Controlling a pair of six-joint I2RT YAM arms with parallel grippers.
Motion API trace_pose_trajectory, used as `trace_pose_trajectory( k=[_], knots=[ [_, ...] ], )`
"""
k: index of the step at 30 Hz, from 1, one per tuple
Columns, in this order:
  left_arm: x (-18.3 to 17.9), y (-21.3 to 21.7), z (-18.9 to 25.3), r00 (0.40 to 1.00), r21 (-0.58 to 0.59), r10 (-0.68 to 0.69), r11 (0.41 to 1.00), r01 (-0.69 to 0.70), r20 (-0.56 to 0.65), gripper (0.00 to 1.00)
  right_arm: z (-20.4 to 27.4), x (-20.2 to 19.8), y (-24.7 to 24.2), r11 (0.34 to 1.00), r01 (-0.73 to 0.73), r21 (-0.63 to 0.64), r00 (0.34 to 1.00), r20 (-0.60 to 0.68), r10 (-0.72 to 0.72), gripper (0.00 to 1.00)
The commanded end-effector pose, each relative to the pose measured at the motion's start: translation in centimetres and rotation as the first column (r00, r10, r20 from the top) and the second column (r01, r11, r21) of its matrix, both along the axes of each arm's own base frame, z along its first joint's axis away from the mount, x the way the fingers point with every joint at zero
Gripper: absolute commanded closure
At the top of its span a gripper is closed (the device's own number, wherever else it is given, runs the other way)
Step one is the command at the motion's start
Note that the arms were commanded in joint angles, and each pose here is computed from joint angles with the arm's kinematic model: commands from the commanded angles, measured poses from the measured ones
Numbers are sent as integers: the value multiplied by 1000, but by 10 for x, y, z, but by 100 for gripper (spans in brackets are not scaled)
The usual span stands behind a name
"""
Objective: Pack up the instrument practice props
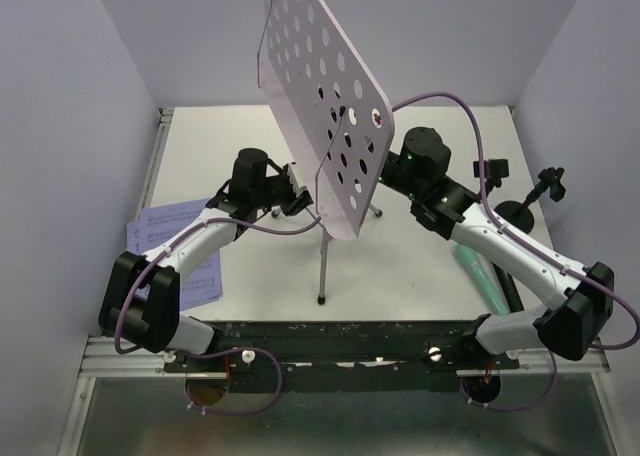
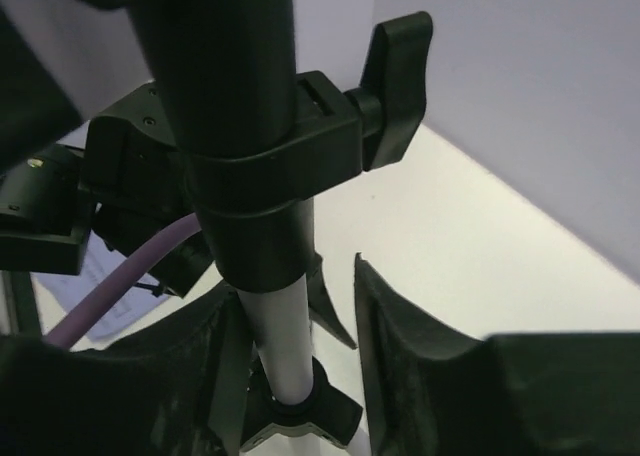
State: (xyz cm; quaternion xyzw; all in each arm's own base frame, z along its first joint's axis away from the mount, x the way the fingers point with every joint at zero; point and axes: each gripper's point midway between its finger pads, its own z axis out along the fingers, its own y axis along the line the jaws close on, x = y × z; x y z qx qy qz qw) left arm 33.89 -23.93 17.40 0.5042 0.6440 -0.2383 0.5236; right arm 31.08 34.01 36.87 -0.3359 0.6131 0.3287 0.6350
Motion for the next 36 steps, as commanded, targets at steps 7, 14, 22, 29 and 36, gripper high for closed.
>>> trace_pose_trajectory(
  k=[7, 14, 22, 29, 36],
  knots=[
    [-39, -4, 31, 988, 15, -153, 988, 153, -30, 98, 28, 40, -21, 988, 146, 46, 988, 49, -148, 94],
    [-72, -3, 99, 987, -113, -160, 981, 158, -10, 100, 86, 66, -26, 984, 99, 147, 994, 38, -106, 100],
    [-95, -7, 114, 969, -215, -186, 965, 149, -164, 100, 64, 102, -16, 979, 81, 185, 984, -173, -49, 100],
    [-101, -4, 127, 971, -193, -200, 966, 173, -134, 100, 45, 119, -7, 965, 85, 247, 914, -405, 23, 100],
    [-105, -16, 175, 944, -262, -288, 935, 240, -161, 100, 42, 90, 11, 963, -77, 258, 828, -522, 206, 100]
  ],
)
